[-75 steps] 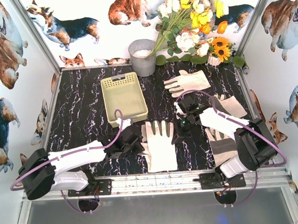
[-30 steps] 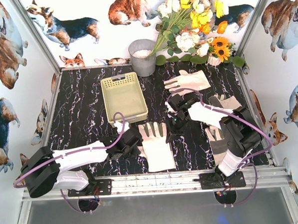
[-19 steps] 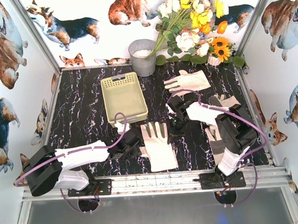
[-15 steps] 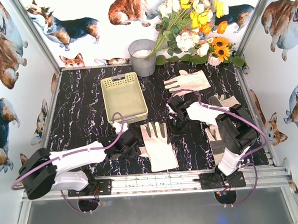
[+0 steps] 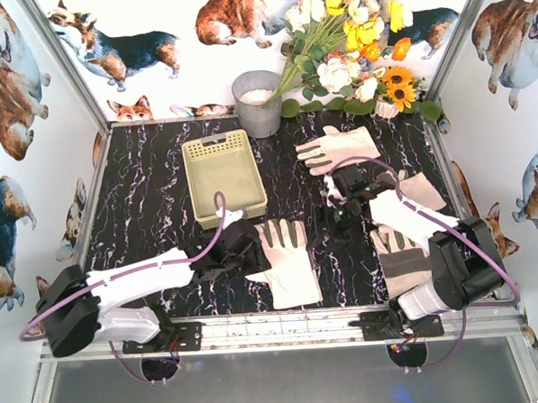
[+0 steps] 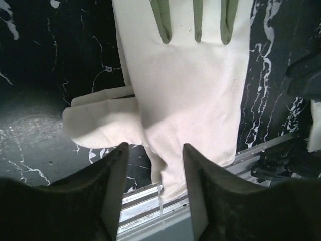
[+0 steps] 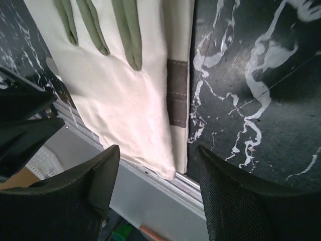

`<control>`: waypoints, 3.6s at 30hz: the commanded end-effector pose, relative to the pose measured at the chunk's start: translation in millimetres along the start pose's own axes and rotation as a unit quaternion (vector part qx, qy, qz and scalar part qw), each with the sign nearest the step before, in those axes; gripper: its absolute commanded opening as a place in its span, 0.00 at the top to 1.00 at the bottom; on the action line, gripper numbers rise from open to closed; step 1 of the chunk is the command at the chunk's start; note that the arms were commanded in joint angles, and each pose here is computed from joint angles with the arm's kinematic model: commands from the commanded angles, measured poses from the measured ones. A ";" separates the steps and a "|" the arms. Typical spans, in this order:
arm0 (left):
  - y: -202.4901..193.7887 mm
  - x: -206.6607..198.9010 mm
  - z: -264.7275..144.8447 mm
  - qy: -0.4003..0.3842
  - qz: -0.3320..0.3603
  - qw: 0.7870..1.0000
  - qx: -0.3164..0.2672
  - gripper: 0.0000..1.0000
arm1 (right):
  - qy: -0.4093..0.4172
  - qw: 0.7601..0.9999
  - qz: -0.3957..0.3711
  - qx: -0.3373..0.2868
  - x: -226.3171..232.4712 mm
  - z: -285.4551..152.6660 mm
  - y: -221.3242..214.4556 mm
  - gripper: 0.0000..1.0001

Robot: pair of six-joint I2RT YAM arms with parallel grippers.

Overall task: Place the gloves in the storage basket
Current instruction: Pair the glove with the glove, then pick up the glove at the corner of the board, then place the glove in the bin.

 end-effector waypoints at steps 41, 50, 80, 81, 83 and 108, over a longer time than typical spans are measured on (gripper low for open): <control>-15.7 9.7 58.0 0.039 0.015 0.997 0.059 0.90 | 0.093 0.992 0.033 0.076 -33.0 82.4 -7.7 0.43; -12.1 5.3 52.9 0.030 0.019 0.998 0.052 0.86 | 0.112 0.991 0.026 0.070 -26.0 80.3 -4.5 0.99; 69.5 -19.3 -58.2 -0.243 0.101 0.964 -0.044 0.00 | 0.267 0.947 -0.177 -0.010 70.1 -71.2 -14.9 1.00; 71.8 -22.0 -61.9 -0.253 0.105 0.961 -0.047 0.00 | 0.277 0.944 -0.179 -0.012 74.4 -76.9 -15.9 1.00; 75.8 -28.5 -70.0 -0.279 0.114 0.952 -0.047 0.00 | 0.296 0.938 -0.183 -0.016 81.7 -86.6 -18.4 1.00; 77.5 -51.7 -115.2 -0.437 0.129 0.890 -0.019 0.47 | 0.313 0.931 -0.178 -0.051 105.4 -106.4 -4.4 1.00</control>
Point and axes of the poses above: each gripper's point midway between its finger pads, its own z axis out along the fingers, its own x axis along the line the jaws close on, y = z × x, the point moved 9 cm from there along -z, back along the fingers, and after that the axes turned 2 degrees about z, right-handed, at the moved point
